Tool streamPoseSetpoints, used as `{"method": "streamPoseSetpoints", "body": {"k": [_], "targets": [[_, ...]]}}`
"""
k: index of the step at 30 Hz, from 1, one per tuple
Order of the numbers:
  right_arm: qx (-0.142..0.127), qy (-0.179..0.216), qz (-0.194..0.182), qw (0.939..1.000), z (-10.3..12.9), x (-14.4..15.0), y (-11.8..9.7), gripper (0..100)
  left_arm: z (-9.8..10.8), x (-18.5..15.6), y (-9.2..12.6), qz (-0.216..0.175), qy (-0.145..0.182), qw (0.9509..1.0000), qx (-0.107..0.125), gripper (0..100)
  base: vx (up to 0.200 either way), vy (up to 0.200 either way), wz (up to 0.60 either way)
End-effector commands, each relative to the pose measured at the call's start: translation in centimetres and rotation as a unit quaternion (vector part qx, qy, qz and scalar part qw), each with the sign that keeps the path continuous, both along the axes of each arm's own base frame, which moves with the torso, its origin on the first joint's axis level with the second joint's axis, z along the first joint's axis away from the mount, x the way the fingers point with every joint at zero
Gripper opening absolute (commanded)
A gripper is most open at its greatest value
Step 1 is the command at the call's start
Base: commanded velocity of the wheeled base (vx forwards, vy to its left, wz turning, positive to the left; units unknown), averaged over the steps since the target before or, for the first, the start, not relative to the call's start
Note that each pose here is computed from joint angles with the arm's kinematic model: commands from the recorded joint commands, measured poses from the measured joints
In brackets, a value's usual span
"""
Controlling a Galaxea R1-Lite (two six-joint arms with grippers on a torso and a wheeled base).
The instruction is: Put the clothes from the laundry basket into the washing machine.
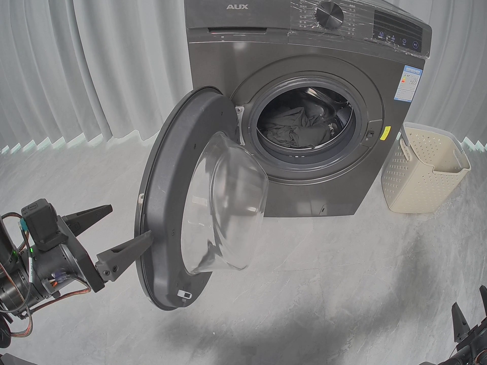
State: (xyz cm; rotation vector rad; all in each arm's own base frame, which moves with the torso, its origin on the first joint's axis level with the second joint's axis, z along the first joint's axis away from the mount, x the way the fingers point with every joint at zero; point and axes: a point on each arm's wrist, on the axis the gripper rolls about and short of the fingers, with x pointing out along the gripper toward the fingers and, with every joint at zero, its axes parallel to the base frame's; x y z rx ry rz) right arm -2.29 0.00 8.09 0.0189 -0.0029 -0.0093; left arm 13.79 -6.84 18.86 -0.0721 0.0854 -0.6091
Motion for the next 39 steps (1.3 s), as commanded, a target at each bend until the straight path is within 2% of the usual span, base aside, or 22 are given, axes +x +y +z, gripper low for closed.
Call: {"method": "streamPoseSetpoints", "body": {"k": [1, 8, 13, 24, 32, 39], "targets": [[0.001, 0.001, 0.000, 1.0000, -0.5, 0.0, 0.0, 100, 0.3, -0.5, 0.6, 0.015, -0.012, 0.9998, -0.006, 100, 0.000, 0.000, 0.00], [0.000, 0.001, 0.000, 1.0000, -0.5, 0.0, 0.0, 100, -0.3, 0.4, 3.0, 0.095, -0.003, 0.9955, 0.005, 100, 0.000, 0.000, 0.00], [0.000, 0.001, 0.000, 1.0000, -0.5, 0.0, 0.0, 100, -0.4, 0.5, 3.6, 0.114, 0.000, 0.9934, 0.006, 100, 0.000, 0.000, 0.00], [0.001, 0.001, 0.000, 1.0000, -0.5, 0.0, 0.0, 100, -2.9, 2.9, 1.6, 0.070, 0.062, 0.9948, 0.040, 100, 0.000, 0.000, 0.00], [0.001, 0.001, 0.000, 1.0000, -0.5, 0.0, 0.0, 100, -2.3, 4.0, -1.2, 0.013, 0.050, 0.9981, 0.032, 100, 0.000, 0.000, 0.00], [0.000, 0.001, 0.000, 1.0000, -0.5, 0.0, 0.0, 100, -1.8, 4.6, -3.6, -0.031, 0.044, 0.9981, 0.030, 100, 0.000, 0.000, 0.00]]}}
